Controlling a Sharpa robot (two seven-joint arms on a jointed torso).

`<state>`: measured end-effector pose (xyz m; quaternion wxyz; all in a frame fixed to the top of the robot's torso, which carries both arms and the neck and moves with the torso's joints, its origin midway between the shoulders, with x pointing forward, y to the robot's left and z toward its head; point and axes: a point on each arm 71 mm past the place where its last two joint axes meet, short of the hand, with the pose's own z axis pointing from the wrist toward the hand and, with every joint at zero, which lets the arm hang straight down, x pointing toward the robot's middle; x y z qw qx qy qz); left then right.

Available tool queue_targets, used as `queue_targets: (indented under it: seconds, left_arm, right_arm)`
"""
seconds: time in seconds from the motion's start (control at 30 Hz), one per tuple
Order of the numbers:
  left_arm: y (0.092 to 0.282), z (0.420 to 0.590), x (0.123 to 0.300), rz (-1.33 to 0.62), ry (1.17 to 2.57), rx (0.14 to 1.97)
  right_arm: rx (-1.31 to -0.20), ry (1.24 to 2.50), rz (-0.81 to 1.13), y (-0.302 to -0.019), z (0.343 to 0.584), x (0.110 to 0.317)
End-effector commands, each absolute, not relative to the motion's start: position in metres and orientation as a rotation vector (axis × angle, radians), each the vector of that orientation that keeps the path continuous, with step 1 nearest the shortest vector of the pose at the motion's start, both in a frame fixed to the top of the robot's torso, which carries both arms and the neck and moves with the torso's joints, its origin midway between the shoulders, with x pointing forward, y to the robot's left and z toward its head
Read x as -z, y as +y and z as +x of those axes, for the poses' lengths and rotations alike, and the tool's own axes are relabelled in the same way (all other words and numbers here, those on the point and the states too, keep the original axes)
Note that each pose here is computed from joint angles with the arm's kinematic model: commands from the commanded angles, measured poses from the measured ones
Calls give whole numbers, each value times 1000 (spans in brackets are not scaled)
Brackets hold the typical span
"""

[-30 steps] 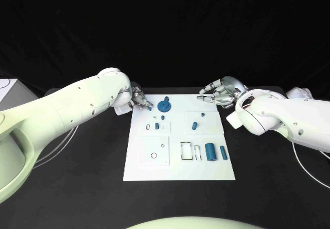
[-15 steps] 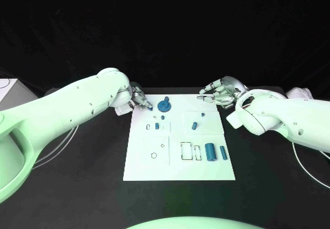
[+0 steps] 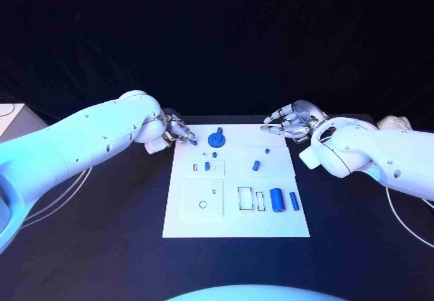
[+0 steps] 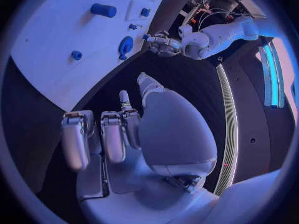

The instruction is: Assemble the parts on the task board

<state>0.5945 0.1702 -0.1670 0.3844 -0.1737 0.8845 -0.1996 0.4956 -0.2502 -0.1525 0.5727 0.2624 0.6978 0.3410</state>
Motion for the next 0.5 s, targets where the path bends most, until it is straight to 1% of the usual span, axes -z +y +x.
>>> queue_targets:
  seconds: [0.03, 0.3, 0.5]
  left_arm:
    - [169, 589, 164, -495, 2212, 580]
    - [176, 570, 164, -478, 2178, 592]
    - [176, 555, 169, -420, 2160, 577]
  right_arm:
    - [-805, 1636, 606, -251, 495, 152]
    - [-800, 1634, 611, -254, 495, 152]
    - [-797, 1633, 614, -256, 495, 152]
